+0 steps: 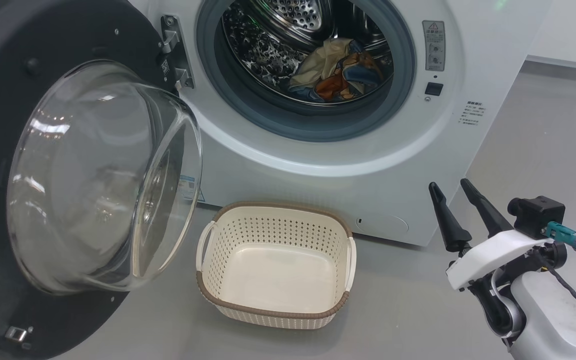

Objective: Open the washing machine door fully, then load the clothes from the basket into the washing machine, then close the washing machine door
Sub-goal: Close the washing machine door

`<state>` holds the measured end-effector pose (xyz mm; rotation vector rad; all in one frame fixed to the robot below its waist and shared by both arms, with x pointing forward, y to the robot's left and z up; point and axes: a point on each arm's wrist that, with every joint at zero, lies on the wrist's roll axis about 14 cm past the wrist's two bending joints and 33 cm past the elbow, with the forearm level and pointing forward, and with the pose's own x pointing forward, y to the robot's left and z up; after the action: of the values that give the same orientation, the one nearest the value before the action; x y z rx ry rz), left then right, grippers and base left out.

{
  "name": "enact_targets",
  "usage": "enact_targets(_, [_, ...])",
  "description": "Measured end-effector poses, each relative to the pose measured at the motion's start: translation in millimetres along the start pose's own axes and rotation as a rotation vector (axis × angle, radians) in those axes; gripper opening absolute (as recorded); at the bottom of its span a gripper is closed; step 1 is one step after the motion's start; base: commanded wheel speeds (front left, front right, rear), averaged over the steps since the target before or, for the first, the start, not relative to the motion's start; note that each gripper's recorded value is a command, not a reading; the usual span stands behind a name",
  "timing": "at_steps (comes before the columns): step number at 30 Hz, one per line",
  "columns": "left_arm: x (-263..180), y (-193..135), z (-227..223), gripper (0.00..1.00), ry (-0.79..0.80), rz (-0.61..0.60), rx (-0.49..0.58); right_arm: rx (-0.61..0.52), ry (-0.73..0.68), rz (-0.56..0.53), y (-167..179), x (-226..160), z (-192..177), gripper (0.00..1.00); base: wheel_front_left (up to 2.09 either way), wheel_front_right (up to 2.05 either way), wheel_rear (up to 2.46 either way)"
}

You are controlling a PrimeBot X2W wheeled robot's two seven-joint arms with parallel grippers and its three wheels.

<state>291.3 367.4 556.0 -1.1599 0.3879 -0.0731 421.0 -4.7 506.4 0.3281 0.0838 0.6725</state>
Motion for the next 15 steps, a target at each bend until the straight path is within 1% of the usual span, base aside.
enact_targets(8, [4, -26, -31, 0.00, 0.138, -0.089, 0.062, 0.002, 0.005, -0.013, -3, -5, -2, 1.00, 0.00, 0.00, 0.00])
enact_targets(11, [7, -42, -40, 0.00, 0.177, -0.150, 0.082, 0.002, 0.001, -0.015, -3, -5, -1, 1.00, 0.00, 0.00, 0.00])
enact_targets(15, [9, -55, -52, 0.00, 0.228, -0.179, 0.119, 0.009, -0.003, -0.011, 2, -7, -1, 1.00, 0.00, 0.00, 0.00])
